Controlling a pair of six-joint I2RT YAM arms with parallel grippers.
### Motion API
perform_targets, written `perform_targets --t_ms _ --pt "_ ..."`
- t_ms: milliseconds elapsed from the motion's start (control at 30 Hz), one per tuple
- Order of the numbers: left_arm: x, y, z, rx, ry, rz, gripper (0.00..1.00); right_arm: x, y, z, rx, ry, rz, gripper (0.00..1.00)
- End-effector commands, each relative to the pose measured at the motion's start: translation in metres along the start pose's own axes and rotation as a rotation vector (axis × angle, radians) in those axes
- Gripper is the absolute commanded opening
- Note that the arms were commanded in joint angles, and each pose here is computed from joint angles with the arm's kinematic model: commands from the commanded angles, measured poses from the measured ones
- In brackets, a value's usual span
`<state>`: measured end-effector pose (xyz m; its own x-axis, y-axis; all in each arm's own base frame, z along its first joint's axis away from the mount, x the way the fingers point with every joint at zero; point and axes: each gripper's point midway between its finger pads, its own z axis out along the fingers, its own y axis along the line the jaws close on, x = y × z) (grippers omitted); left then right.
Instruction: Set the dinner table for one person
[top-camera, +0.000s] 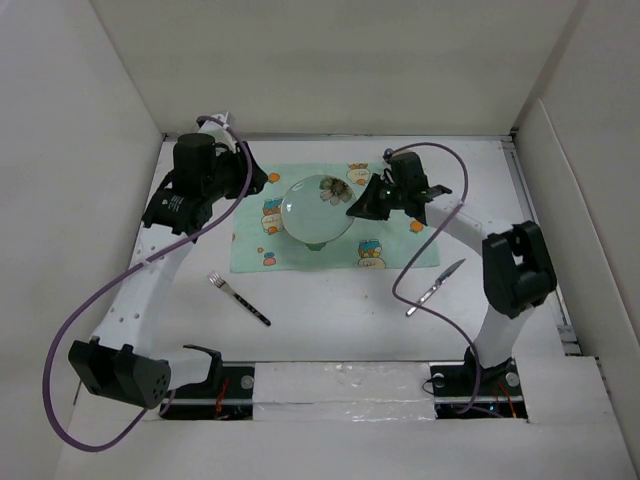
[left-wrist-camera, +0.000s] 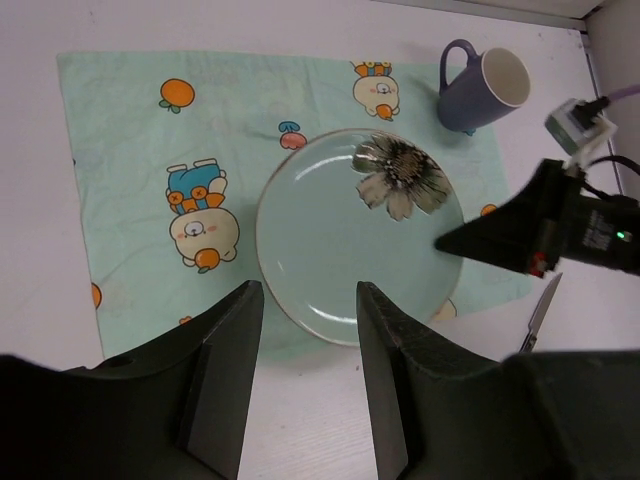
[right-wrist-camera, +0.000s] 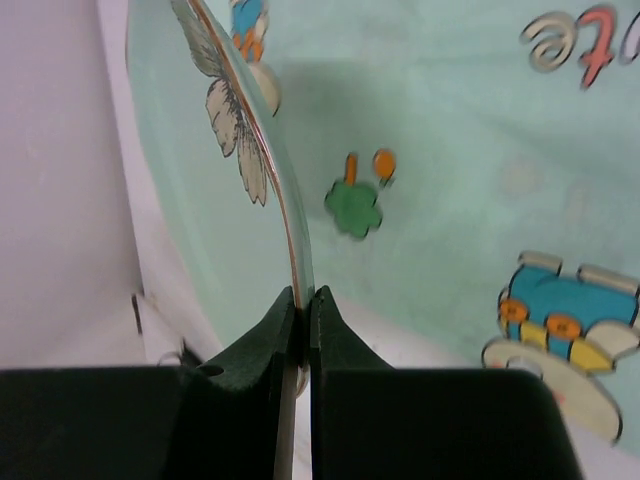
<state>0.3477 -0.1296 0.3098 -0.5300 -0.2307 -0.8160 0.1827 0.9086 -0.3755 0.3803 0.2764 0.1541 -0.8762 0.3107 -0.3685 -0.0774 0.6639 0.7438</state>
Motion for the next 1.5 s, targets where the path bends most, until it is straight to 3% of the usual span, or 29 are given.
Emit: perform_targets --t_ms 0,200,467,533,567,667,867,1067,1233,1267,1300,1367,1467 --pt "-0.011 -0.013 -0.001 0.065 -0.048 0.02 0.39 -0.061 0.048 0.004 -0.129 -0.162 0.017 0.0" --pt "-0.005 -0.012 0.0 0.069 -0.032 0.024 0.39 -0.077 0.03 0.032 -0.085 -0.174 0.074 0.0" --pt "0.004 -0.009 0.003 0.066 -0.006 0.036 0.39 -0.049 -0.02 0.06 0.017 -0.137 0.147 0.0" --pt "0.007 -0.009 0.005 0.071 0.001 0.03 0.39 -0.041 -0.027 0.065 0.042 -0.127 0.149 0.06" --pt "0.008 -0.01 0.005 0.076 0.005 0.029 0.39 -0.033 -0.039 0.069 0.08 -0.1 0.165 0.16" --pt "0.009 -0.011 0.006 0.084 0.007 0.024 0.39 -0.025 -0.05 0.072 0.14 -0.084 0.171 0.31" --pt "0.012 -0.011 0.006 0.091 0.015 0.017 0.39 -0.031 -0.036 0.058 0.166 -0.102 0.144 0.51" --pt "0.014 -0.014 0.0 0.105 0.004 0.01 0.39 -0.04 -0.026 0.012 0.243 -0.157 0.058 0.61" --pt "0.032 -0.016 0.0 0.144 0.027 -0.012 0.39 -0.03 -0.05 -0.053 0.323 -0.221 0.04 0.64" --pt "0.036 -0.015 0.001 0.148 0.037 -0.017 0.39 -0.027 -0.055 -0.065 0.343 -0.237 0.045 0.56" --pt "0.044 -0.013 0.003 0.15 0.052 -0.022 0.39 -0.024 -0.064 -0.077 0.371 -0.256 0.054 0.41" --pt "0.052 -0.014 0.003 0.164 0.068 -0.029 0.39 0.0 -0.088 -0.111 0.478 -0.276 0.09 0.0" --pt "0.06 -0.013 0.001 0.176 0.071 -0.029 0.36 0.052 -0.121 -0.145 0.601 -0.224 0.177 0.0"
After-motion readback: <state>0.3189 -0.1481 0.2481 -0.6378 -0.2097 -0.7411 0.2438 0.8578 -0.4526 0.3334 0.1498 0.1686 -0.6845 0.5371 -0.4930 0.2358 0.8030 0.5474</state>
